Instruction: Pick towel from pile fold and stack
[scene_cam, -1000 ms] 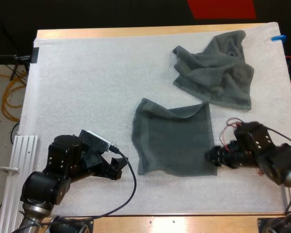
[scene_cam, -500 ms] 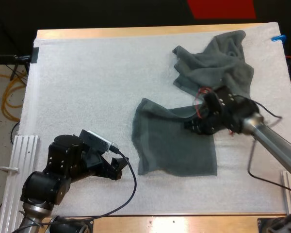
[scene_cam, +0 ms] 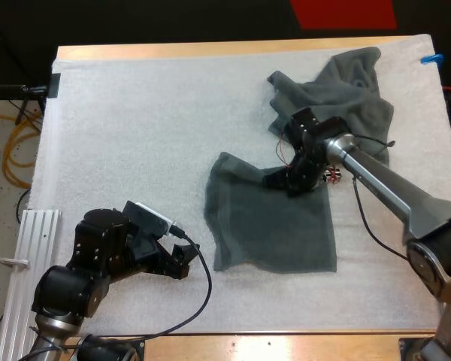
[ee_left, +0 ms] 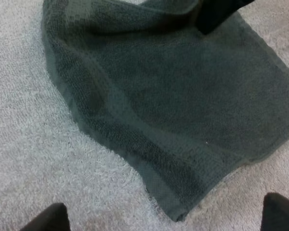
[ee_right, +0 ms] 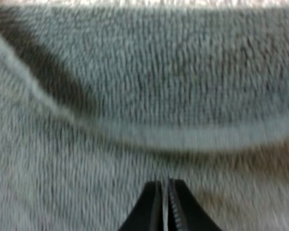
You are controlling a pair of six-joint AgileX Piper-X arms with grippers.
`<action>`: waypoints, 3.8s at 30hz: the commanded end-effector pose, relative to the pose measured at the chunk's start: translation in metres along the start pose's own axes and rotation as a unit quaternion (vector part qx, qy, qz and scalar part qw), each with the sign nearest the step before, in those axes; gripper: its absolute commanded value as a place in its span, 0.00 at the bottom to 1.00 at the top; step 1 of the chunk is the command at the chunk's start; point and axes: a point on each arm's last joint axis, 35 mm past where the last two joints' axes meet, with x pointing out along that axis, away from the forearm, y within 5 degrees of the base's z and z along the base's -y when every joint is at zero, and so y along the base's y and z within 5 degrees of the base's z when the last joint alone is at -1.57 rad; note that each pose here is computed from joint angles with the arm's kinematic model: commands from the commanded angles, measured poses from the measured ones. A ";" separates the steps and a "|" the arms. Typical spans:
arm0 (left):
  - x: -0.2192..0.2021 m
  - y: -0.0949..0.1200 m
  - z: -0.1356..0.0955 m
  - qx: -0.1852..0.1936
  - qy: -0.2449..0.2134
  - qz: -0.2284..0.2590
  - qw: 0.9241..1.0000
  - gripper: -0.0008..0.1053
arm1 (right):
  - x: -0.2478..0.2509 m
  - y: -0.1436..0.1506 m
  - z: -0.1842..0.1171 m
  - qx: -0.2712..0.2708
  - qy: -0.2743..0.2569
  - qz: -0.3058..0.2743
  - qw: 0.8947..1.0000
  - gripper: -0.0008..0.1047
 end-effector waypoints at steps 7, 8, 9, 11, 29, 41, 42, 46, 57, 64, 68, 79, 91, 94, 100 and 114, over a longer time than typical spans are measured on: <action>-0.001 -0.001 0.001 -0.001 -0.007 -0.003 1.000 0.72 | 0.015 -0.003 0.016 -0.005 0.011 -0.022 1.000 0.01; -0.001 -0.001 0.001 -0.001 -0.007 -0.003 1.000 0.72 | 0.018 -0.004 0.018 -0.005 0.011 -0.031 0.999 0.01; -0.001 -0.001 0.001 -0.001 -0.007 -0.003 1.000 0.72 | 0.019 -0.005 0.020 -0.005 0.010 -0.033 0.999 0.01; -0.001 -0.001 0.001 0.001 -0.007 -0.003 1.000 0.72 | 0.022 -0.007 0.026 -0.005 -0.002 -0.041 0.999 0.01; -0.001 -0.001 0.001 0.001 -0.007 -0.005 1.000 0.72 | -0.122 -0.011 0.075 0.058 -0.300 -0.153 0.940 0.03; -0.001 -0.001 0.001 0.001 -0.007 -0.005 1.000 0.72 | -0.228 0.013 -0.001 0.028 -0.316 -0.145 0.937 0.63; -0.001 -0.001 0.001 0.001 -0.007 -0.005 1.000 0.72 | -0.230 0.013 -0.005 0.029 -0.314 -0.148 0.938 0.62; -0.001 -0.001 0.001 0.001 -0.007 -0.005 1.000 0.72 | -0.235 0.015 -0.041 0.033 -0.303 -0.149 0.941 0.61; -0.001 -0.001 0.001 0.001 -0.007 -0.005 1.000 0.72 | -0.184 0.009 -0.144 0.097 -0.243 -0.124 0.957 0.61; -0.001 -0.001 0.001 0.001 -0.007 -0.005 1.000 0.72 | -0.127 0.003 -0.192 0.147 -0.174 -0.077 0.971 0.61; -0.001 -0.001 0.001 0.001 -0.007 -0.005 1.000 0.72 | -0.091 -0.001 -0.209 0.163 -0.134 -0.041 0.977 0.61; -0.001 -0.001 0.001 0.001 -0.007 -0.005 1.000 0.72 | -0.028 -0.004 -0.223 0.235 -0.162 0.109 0.952 0.61; -0.001 -0.001 0.001 0.001 -0.006 -0.009 1.000 0.72 | 0.004 -0.009 -0.211 0.242 -0.136 0.136 0.951 0.55; -0.001 -0.002 0.001 0.001 -0.005 -0.016 1.000 0.72 | 0.005 -0.010 -0.210 0.249 -0.142 0.123 0.950 0.33; -0.001 -0.002 0.001 0.003 -0.004 -0.020 1.000 0.72 | 0.004 -0.011 -0.211 0.248 -0.151 0.097 0.952 0.01; 0.034 -0.037 -0.013 0.114 0.097 -0.038 0.988 0.72 | -0.033 -0.009 -0.250 0.220 -0.142 -0.004 0.965 0.01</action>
